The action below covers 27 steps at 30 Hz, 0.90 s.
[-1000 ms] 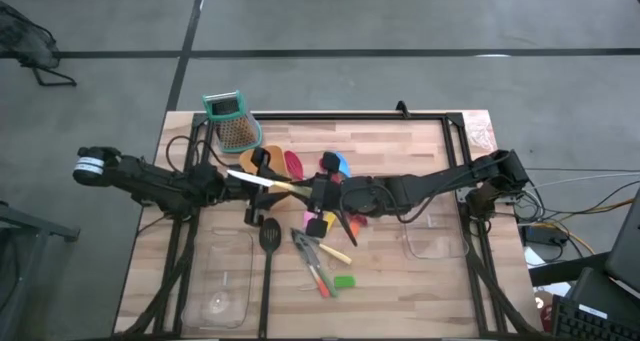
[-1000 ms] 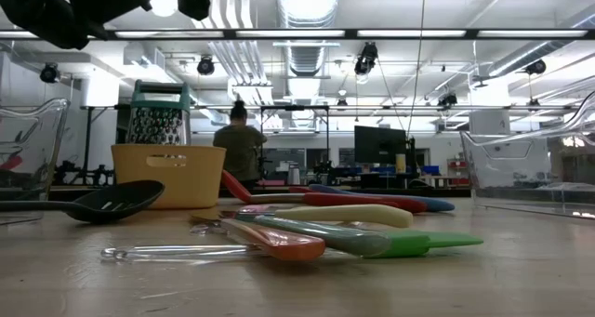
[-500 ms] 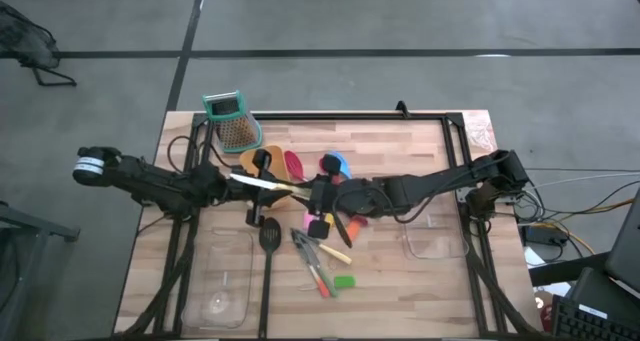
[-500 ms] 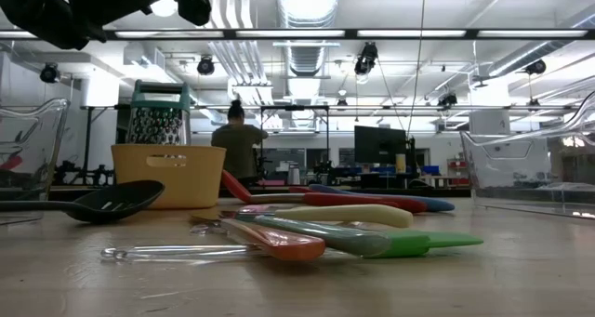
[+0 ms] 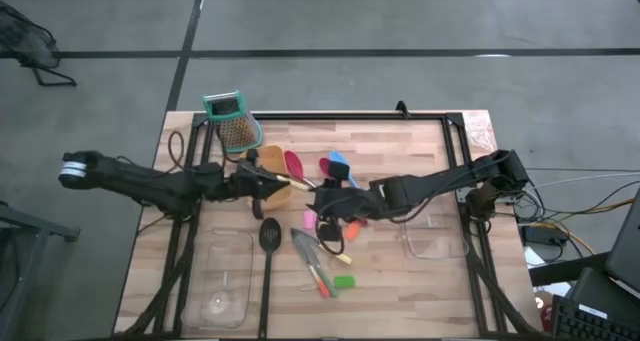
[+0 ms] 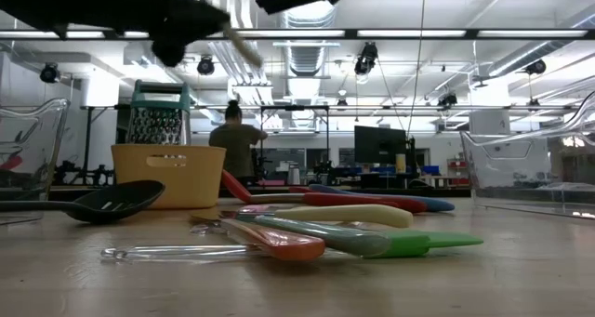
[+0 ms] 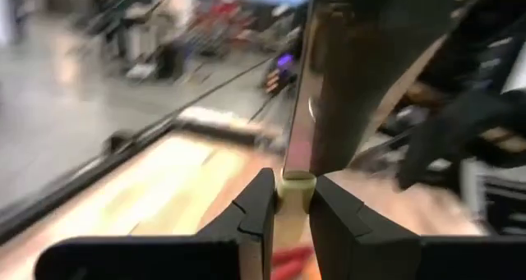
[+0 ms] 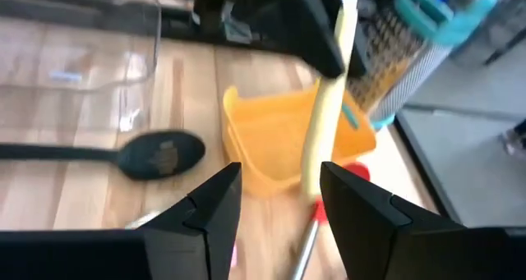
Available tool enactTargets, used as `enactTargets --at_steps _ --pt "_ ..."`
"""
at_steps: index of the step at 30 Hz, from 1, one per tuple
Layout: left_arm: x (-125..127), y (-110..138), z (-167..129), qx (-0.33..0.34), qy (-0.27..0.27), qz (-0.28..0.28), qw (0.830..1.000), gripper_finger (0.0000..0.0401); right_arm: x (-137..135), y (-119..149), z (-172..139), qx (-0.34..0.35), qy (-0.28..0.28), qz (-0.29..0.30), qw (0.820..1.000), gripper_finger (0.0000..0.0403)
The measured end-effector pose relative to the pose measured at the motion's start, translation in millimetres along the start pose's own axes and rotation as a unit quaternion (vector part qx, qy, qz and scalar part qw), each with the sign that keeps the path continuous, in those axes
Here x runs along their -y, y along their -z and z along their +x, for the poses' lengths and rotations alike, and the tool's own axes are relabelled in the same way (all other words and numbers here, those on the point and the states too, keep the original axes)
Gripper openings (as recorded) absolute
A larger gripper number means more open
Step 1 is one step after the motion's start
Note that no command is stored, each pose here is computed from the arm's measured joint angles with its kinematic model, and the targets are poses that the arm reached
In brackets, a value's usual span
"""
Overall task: Pick & Place Kitchen Items
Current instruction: Put the top light yellow knife into the yellow bin
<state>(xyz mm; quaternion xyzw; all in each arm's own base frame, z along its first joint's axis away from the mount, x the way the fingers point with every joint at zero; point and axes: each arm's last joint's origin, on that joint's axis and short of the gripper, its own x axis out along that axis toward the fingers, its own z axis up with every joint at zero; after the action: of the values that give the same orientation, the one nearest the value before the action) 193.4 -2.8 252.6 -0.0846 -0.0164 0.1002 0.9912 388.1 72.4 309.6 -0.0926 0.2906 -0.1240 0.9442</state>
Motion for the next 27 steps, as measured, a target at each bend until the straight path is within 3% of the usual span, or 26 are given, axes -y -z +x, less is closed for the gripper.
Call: enactTargets --at_steps 5,10,19,27 --pt "-10 -6 -20 -0.060 -0.107 -0.030 0.992 0.0057 0 8 0 -0.036 0.002 0.017 0.999 0.0175" --pt "-20 -6 -34 -0.133 -0.193 -0.073 0.969 0.0057 -1 17 3 -0.051 0.004 0.023 0.998 0.0178" --pt "-28 5 -31 -0.168 -0.196 -0.099 0.961 0.0058 -4 33 9 -0.075 0.006 0.025 0.997 0.0149" --pt "-40 18 -29 -0.231 -0.212 -0.128 0.941 0.0058 -7 36 9 -0.078 0.005 0.024 0.997 0.0116"
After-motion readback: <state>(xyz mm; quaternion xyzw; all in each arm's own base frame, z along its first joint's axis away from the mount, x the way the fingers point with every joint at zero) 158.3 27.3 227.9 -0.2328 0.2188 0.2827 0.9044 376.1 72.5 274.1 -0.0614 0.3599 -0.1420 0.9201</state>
